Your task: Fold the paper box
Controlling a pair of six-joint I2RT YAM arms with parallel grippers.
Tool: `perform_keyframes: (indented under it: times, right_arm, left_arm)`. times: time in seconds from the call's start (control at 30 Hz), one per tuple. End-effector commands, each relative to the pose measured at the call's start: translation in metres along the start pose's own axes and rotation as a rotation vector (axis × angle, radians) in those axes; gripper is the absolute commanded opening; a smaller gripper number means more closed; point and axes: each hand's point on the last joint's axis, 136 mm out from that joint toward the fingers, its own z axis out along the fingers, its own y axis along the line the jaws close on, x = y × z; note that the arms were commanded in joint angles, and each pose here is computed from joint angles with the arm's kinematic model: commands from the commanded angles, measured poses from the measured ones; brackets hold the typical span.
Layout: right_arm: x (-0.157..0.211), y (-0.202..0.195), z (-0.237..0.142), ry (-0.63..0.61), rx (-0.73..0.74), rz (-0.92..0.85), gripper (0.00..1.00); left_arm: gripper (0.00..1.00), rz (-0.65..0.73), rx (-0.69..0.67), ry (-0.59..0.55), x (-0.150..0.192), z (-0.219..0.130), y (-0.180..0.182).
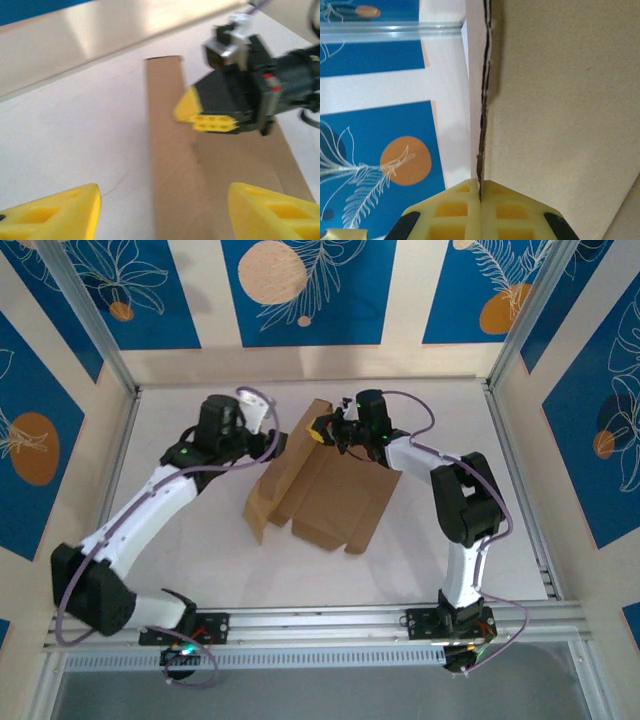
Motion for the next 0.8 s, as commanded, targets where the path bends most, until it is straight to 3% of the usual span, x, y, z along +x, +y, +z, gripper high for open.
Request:
perform_keyframes:
  times: [0.0,0.2,0.37,0.43,0.5,0.7,0.77]
  right_arm:
    - [-0.016,0.021,-0.017,-0.187,-0.016,0.046,0.00]
    - [-0.022,0.010,-0.036,-0.373,-0.028,0.119,0.00]
    - [-0.028,-0.001,-0.053,-0.453,-0.003,0.118,0.00]
    - [-0.029,-0.005,-0.057,-0.476,0.002,0.110,0.00]
    - [-0.030,-0.012,-0.060,-0.496,-0.003,0.136,0.00]
    - [-0.026,-0.020,-0.060,-0.514,-0.002,0.138,0.00]
    - [-0.025,-0.021,-0.059,-0.512,-0.014,0.138,0.00]
  left_arm:
    - [0.66,-0.123,-0.168,-0.025,0.014,-0.011,0.050]
    - [0.63,-0.163,-0.278,0.007,0.038,-0.020,0.087]
    - [0.54,-0.188,-0.238,0.026,0.046,-0.017,0.081]
    - [0.48,-0.271,-0.213,0.016,0.040,-0.020,0.076]
    - [0.48,-0.387,-0.204,0.000,0.032,-0.027,0.073]
    - [0.60,-0.784,-0.033,0.033,0.035,-0.031,0.026]
    - [0.65,-0.903,0.032,-0.011,0.038,-0.025,0.013]
